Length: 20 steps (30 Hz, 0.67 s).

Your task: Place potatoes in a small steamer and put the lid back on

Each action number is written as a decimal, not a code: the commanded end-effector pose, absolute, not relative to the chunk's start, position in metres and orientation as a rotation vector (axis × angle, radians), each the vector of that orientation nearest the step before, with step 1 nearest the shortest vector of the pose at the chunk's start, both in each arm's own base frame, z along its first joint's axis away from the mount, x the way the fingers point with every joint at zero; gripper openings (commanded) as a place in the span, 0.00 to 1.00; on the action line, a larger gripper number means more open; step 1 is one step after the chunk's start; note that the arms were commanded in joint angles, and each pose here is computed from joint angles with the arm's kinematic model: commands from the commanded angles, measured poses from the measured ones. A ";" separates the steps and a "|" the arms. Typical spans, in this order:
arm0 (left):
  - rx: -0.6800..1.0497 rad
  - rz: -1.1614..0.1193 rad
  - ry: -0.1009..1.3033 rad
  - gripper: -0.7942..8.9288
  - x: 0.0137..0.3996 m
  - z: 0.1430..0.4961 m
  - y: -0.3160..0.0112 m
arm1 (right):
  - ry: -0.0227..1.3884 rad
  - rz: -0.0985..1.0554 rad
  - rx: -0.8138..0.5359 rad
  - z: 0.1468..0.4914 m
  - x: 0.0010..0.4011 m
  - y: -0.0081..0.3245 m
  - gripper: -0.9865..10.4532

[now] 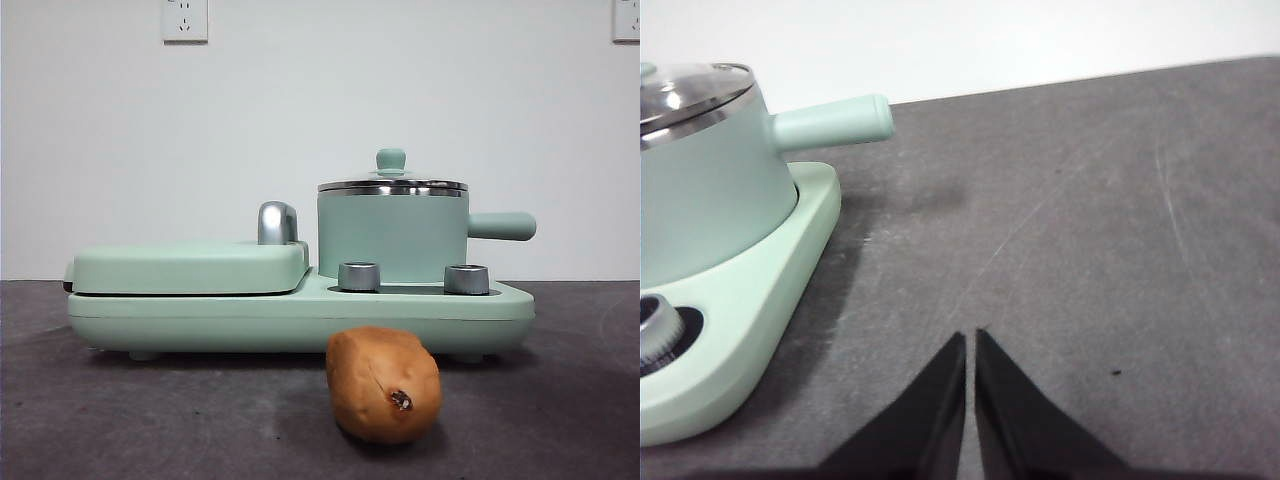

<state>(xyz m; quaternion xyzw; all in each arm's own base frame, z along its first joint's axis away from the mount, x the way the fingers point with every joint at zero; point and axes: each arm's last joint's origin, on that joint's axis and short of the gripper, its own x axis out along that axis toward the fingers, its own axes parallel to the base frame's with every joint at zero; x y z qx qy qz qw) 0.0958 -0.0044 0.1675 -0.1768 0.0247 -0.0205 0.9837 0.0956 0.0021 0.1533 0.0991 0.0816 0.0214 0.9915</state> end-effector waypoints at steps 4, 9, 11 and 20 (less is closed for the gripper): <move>-0.426 -0.175 0.019 0.09 0.093 0.183 -0.008 | 0.112 0.059 0.347 0.186 0.090 0.002 0.10; -0.525 -0.263 0.103 0.09 0.088 0.207 -0.011 | 0.157 0.112 0.374 0.218 0.086 0.004 0.10; -0.528 -0.306 0.154 0.09 0.086 0.218 -0.012 | 0.194 0.147 0.374 0.231 0.085 0.005 0.10; -0.526 -0.410 0.321 0.09 0.084 0.282 -0.016 | 0.364 0.403 0.370 0.288 0.092 0.013 0.10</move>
